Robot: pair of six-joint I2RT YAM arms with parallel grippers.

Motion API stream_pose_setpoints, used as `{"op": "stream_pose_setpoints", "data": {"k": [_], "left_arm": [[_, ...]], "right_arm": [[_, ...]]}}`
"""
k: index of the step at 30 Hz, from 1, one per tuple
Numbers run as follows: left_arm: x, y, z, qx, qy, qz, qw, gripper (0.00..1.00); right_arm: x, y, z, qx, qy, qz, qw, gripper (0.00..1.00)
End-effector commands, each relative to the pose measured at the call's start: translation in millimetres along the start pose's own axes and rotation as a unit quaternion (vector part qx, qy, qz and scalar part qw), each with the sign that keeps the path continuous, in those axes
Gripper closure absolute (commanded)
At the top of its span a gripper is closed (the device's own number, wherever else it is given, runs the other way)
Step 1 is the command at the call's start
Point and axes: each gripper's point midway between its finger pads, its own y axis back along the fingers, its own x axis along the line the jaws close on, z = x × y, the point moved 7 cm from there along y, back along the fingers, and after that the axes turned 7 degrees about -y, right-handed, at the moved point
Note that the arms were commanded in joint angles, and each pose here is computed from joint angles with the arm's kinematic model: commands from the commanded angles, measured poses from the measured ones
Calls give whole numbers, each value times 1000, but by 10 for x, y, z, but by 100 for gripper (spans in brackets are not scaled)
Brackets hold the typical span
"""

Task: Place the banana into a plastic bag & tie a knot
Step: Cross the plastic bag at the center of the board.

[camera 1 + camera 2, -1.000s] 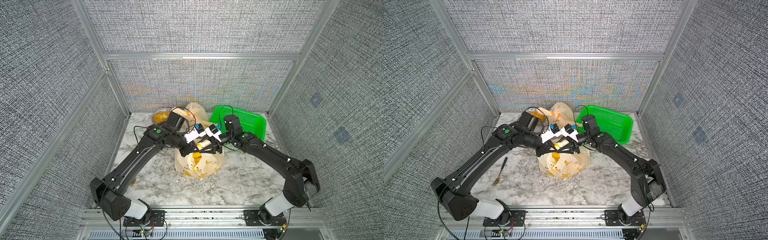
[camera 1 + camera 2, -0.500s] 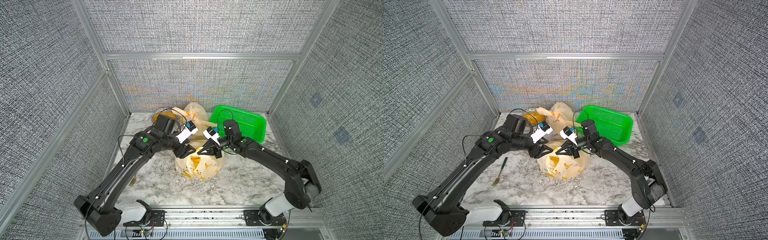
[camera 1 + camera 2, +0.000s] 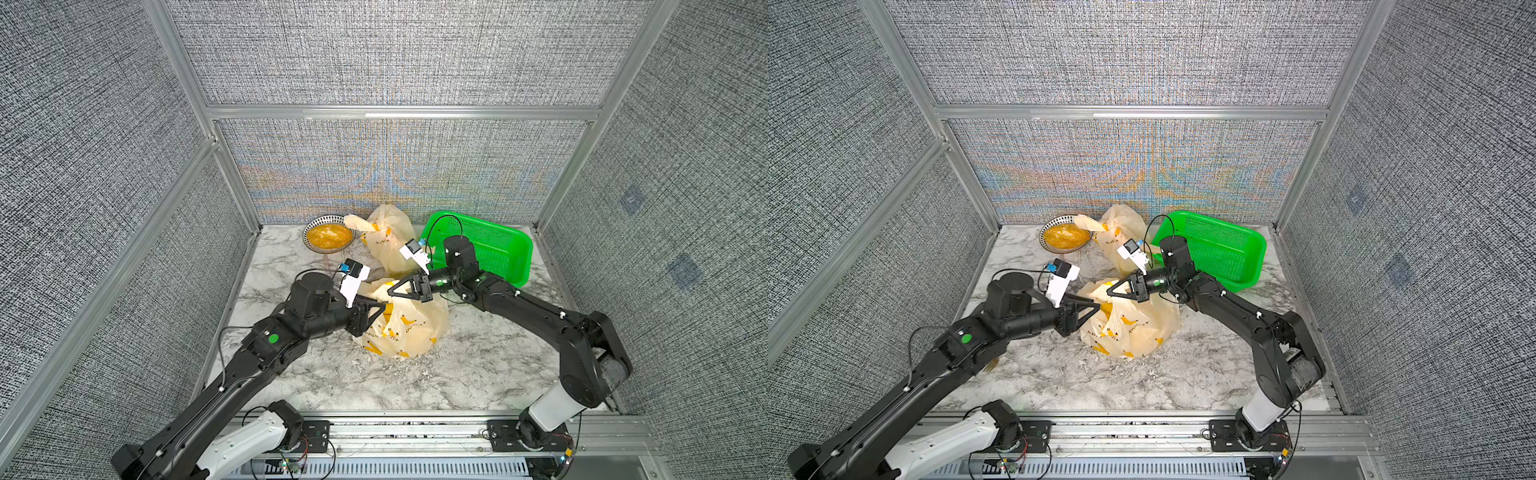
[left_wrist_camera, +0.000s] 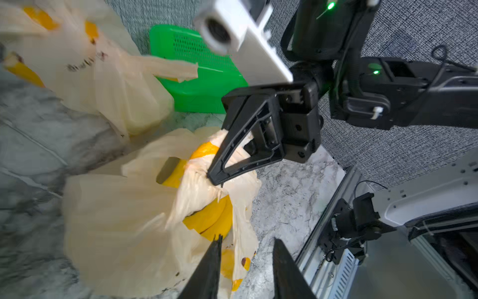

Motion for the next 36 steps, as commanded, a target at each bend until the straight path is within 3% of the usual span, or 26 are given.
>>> {"op": "stream_pose_setpoints", "data": {"k": [1, 4, 7, 9, 12, 19, 22, 23, 27, 30, 34, 36], "left_arm": [[-102, -204, 87, -23, 51, -60, 997, 64], [-5, -356, 21, -14, 57, -27, 998, 61], [202, -325, -19, -24, 62, 72, 995, 57], [319, -266, -5, -62, 77, 124, 987, 56], [360, -216, 39, -127, 85, 131, 980, 55], [313, -198, 75, -177, 116, 85, 974, 54], [287, -141, 95, -186, 122, 75, 972, 63], [286, -103, 93, -186, 121, 81, 972, 67], [262, 40, 67, -156, 93, 109, 977, 67], [63, 102, 57, -121, 46, 43, 991, 74], [-106, 169, -16, -120, 64, -28, 990, 76], [-113, 168, -64, -126, 81, -42, 988, 88]], "right_arm": [[81, 33, 96, -21, -44, -25, 998, 100], [127, 52, 104, -29, -70, -38, 996, 100], [94, 47, 50, -24, -106, -56, 992, 100], [59, 27, -28, -14, -130, -55, 990, 100], [37, -26, -166, 0, -155, -37, 987, 100], [92, -35, -255, -6, -176, -18, 984, 100], [87, -30, -282, -7, -183, -23, 983, 100], [77, -24, -289, -7, -186, -25, 982, 100], [27, 18, -290, -12, -205, -25, 978, 100], [27, 68, -253, -24, -220, -6, 975, 100], [23, 83, -226, -28, -240, 5, 970, 100], [14, 88, -222, -29, -245, 9, 969, 100]]}}
